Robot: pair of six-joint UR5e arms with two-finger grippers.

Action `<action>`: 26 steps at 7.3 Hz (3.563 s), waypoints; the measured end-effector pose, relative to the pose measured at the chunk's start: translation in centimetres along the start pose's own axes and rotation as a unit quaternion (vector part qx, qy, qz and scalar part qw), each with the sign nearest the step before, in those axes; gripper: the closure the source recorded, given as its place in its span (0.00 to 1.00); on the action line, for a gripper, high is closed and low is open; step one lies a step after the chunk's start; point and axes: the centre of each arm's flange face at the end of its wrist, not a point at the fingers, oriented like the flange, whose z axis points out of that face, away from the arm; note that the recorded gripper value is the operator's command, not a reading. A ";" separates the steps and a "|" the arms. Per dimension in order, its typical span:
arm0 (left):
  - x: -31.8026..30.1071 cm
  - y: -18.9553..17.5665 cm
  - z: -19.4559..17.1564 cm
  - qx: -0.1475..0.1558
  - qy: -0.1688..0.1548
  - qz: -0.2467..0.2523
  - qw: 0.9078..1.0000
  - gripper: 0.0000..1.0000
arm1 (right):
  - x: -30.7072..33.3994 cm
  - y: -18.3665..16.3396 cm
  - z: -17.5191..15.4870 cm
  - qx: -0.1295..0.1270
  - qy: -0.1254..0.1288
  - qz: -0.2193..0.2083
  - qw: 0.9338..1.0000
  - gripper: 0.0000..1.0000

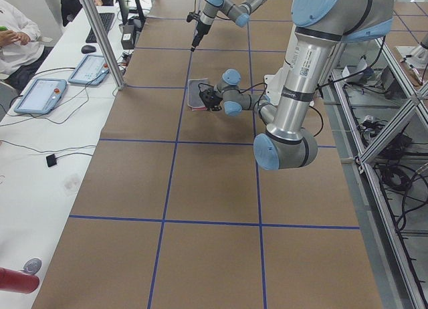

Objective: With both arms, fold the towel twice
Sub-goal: 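Grasp the folded strip's end nearest the left gripper while the right arm withdraws, then fold the held end with the left gripper over onto the strip's other end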

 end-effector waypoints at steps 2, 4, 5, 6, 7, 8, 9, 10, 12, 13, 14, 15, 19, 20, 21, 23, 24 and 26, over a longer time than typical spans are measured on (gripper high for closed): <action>0.1 0.1 -0.1 -0.002 0.001 0.000 1.000 1.00 | 0.0 0.0 0.0 0.000 0.000 0.000 1.000 0.00; 0.6 0.2 -0.2 -0.001 0.004 0.000 1.000 1.00 | 0.1 -0.1 0.0 0.000 0.001 -0.001 1.000 0.00; 1.0 0.2 -0.3 0.000 0.005 0.002 1.000 1.00 | 0.3 -0.3 0.0 -0.001 0.002 -0.001 1.000 0.00; 1.8 0.2 -0.3 0.003 0.007 0.020 1.000 1.00 | 0.5 -0.4 0.0 -0.002 0.002 -0.001 1.000 0.00; 3.3 0.7 -0.4 0.005 0.006 0.045 0.999 1.00 | 0.6 -0.4 -0.1 -0.002 0.002 -0.001 1.000 0.00; 5.9 1.8 -0.4 0.007 0.004 0.062 0.998 1.00 | 0.6 -0.5 -0.1 -0.001 0.001 -0.001 1.000 0.00; 9.4 3.4 -0.5 0.007 0.001 0.077 0.997 1.00 | 0.6 -0.5 -0.1 -0.001 0.001 -0.001 1.000 0.00; 12.5 4.8 -0.2 0.007 0.000 0.090 0.996 1.00 | 0.6 -0.5 -0.1 -0.001 0.001 0.000 1.000 0.00; 16.8 6.9 1.0 0.006 0.000 0.110 0.994 1.00 | 0.7 -0.5 -0.1 0.000 0.002 0.000 1.000 0.00; 18.3 7.7 1.6 0.006 -0.001 0.114 0.993 1.00 | 0.7 -0.5 -0.1 0.000 0.002 0.000 1.000 0.00; 19.6 8.3 2.1 0.006 -0.001 0.117 0.993 1.00 | 0.7 -0.5 -0.1 0.000 0.002 0.001 1.000 0.00; 20.8 8.7 2.6 0.010 -0.002 0.121 0.993 1.00 | 0.8 -0.5 -0.1 0.001 0.003 0.002 1.000 0.00; 24.1 8.2 4.1 0.032 -0.006 0.123 0.992 1.00 | 0.8 -0.5 0.0 0.001 0.003 0.003 1.000 0.00; 24.5 7.6 4.3 0.037 -0.008 0.121 0.992 1.00 | 0.8 -0.4 0.0 0.000 0.004 0.003 1.000 0.00; 25.2 7.4 4.5 0.041 -0.010 0.120 0.992 1.00 | 0.8 -0.4 0.1 0.000 0.004 0.003 1.000 0.00; 26.5 7.7 5.2 0.043 -0.014 0.118 0.992 1.00 | 0.9 -0.4 0.1 0.000 0.004 0.004 1.000 0.00; 26.7 7.9 5.4 0.043 -0.016 0.118 0.992 0.97 | 0.9 -0.4 0.1 0.000 0.004 0.004 1.000 0.00; 27.4 8.4 6.1 0.043 -0.022 0.116 0.992 0.01 | 0.9 -0.4 0.1 0.001 0.005 0.005 1.000 0.00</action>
